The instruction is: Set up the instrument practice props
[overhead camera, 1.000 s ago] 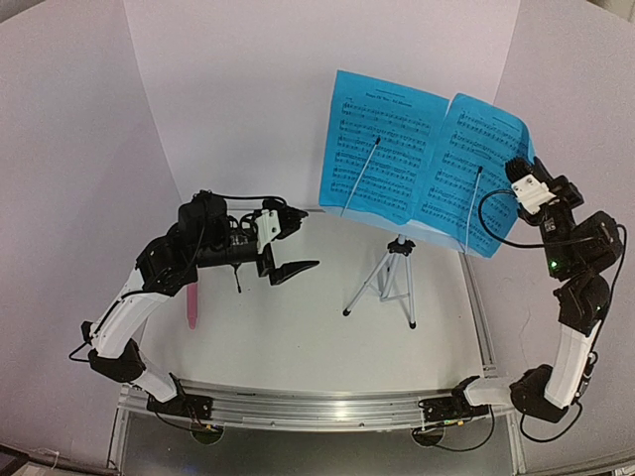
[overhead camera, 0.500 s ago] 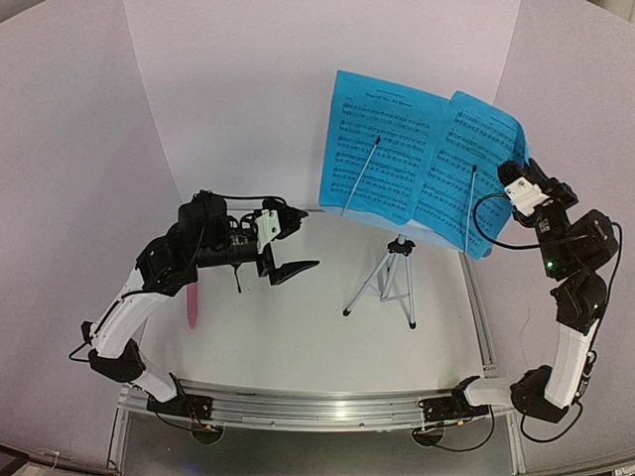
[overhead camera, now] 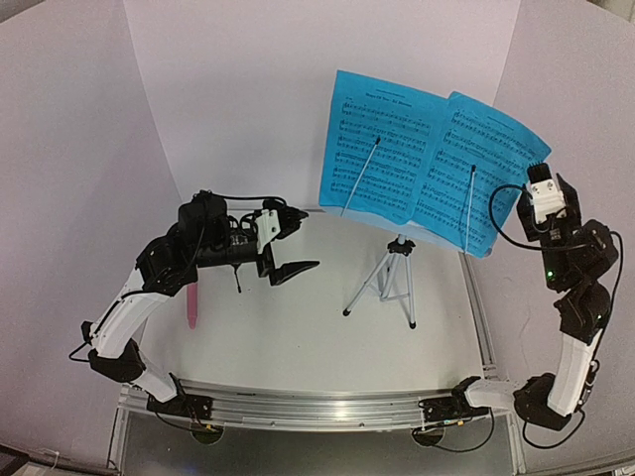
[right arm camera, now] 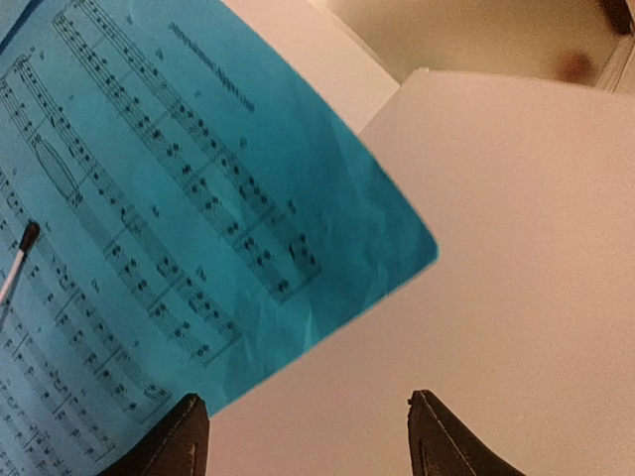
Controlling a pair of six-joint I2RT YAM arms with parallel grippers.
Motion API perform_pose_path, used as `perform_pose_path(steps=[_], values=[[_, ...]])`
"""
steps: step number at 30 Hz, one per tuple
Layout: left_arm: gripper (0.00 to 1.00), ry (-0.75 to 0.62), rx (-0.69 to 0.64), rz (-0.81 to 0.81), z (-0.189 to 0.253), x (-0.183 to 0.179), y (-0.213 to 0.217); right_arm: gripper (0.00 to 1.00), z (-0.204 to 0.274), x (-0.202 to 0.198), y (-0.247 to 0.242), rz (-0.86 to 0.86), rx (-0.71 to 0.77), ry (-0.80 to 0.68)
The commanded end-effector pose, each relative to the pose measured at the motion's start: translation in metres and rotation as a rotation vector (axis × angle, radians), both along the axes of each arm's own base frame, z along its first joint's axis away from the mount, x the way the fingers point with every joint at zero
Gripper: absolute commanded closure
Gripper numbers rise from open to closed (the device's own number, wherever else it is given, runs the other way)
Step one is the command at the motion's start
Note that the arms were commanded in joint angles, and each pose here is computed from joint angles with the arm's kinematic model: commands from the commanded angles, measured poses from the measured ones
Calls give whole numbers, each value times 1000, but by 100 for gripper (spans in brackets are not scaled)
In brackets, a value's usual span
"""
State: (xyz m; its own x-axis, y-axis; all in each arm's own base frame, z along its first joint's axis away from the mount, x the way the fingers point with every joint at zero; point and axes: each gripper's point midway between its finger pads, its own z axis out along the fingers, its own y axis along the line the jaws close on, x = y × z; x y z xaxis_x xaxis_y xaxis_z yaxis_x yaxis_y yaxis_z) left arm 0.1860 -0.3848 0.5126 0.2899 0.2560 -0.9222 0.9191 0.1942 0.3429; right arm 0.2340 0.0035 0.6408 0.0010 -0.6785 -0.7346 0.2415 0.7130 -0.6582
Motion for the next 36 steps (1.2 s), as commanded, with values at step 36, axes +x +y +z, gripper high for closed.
perform_pose_path(steps=[36], values=[[5,85,-40,50,-20,-8,30,36,-148,-6,21,126,950,231]])
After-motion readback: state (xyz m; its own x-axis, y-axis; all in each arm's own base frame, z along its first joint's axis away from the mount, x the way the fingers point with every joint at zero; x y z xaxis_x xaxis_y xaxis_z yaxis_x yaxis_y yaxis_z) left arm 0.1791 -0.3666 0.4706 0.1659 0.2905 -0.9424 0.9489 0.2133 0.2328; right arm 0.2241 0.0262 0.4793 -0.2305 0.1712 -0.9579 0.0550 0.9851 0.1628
